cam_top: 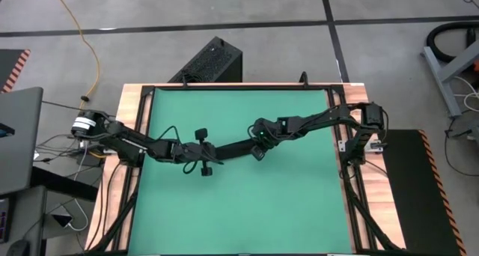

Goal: Roll towel
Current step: Roll the black towel

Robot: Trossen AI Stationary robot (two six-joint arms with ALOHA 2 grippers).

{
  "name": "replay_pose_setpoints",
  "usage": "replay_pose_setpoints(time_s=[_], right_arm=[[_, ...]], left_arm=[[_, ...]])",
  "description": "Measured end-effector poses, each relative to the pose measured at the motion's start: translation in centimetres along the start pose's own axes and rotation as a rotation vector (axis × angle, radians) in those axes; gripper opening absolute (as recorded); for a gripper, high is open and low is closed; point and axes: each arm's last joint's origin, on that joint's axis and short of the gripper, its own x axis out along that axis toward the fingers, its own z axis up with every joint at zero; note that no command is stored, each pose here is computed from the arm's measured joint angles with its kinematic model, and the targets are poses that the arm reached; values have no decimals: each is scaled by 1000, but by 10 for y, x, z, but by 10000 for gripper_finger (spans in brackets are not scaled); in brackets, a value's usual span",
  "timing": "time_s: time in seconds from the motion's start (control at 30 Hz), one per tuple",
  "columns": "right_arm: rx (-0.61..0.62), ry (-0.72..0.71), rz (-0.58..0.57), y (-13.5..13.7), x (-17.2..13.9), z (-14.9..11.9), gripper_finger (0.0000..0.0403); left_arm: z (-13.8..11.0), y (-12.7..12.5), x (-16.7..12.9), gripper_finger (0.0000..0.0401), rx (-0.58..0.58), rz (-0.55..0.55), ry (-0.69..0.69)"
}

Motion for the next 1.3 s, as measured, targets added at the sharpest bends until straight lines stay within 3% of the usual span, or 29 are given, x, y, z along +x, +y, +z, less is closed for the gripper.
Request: replay_pose_setpoints(time_s=[0.23,0.4,0.53,1.3], right_arm=[[0,3,-2,0,0,0,21],[1,3,-3,0,0,0,21],[4,2,-3,0,0,0,21],[-14,28,-11,-1,0,-3,28]], left_arm=[[14,-14,-7,0,47,-54,-140],[8,-16,-6,0,56,-108,-96],[6,-12,-4,0,73,-36,-69],[-28,-16,26,0,13,-18,68]])
